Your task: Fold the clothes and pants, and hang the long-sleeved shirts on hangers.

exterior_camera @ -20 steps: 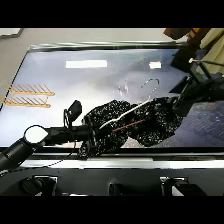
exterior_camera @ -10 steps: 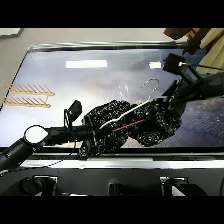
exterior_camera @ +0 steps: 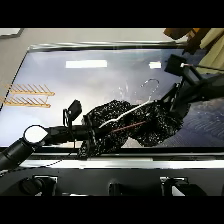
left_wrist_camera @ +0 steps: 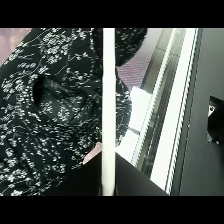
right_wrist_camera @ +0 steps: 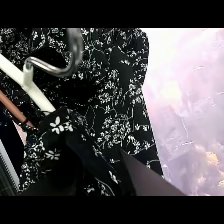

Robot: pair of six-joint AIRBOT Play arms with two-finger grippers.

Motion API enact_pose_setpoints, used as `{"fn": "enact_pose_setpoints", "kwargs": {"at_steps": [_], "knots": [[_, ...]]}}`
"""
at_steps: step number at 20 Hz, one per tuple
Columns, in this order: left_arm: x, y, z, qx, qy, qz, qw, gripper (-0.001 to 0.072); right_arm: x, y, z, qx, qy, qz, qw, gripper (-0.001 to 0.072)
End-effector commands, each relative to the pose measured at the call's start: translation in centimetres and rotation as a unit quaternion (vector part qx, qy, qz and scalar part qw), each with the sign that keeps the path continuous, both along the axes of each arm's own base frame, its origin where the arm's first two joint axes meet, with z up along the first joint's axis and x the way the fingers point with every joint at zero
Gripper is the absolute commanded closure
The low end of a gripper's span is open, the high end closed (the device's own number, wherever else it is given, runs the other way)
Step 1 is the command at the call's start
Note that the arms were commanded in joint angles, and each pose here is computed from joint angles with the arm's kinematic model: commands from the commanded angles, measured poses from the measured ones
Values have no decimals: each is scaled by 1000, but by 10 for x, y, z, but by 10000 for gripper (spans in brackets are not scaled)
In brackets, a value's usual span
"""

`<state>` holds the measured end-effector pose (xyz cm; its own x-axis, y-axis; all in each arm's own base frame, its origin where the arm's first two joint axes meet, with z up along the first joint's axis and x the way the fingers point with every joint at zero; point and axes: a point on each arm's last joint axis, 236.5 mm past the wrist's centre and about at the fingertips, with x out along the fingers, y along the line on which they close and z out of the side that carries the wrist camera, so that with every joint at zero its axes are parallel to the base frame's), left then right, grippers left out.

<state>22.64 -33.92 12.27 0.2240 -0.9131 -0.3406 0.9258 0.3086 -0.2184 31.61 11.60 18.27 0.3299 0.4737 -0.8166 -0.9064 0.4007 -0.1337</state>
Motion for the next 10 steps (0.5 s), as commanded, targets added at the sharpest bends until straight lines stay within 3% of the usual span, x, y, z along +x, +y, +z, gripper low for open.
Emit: {"fn": "enact_pose_setpoints", "kwargs": {"at_steps": [1, 2, 6, 7, 10], "knots": [[8, 2, 1, -2, -4, 16, 1000, 681, -13, -1, 11, -4, -12, 3, 1000, 677], [10, 2, 2, -3, -1, 22, 1000, 642, -17, -3, 15, -9, -20, 2, 1000, 677], [33, 9, 5, -21, 32, 89, 995, 140, -29, -14, 29, -28, -46, -13, 998, 679], [41, 12, 6, -29, 41, 112, 992, 85, -32, -16, 33, -31, -51, -20, 998, 679], [57, 20, 11, -38, 38, 150, 987, 85, -37, -20, 39, -37, -63, -27, 997, 680]]}}
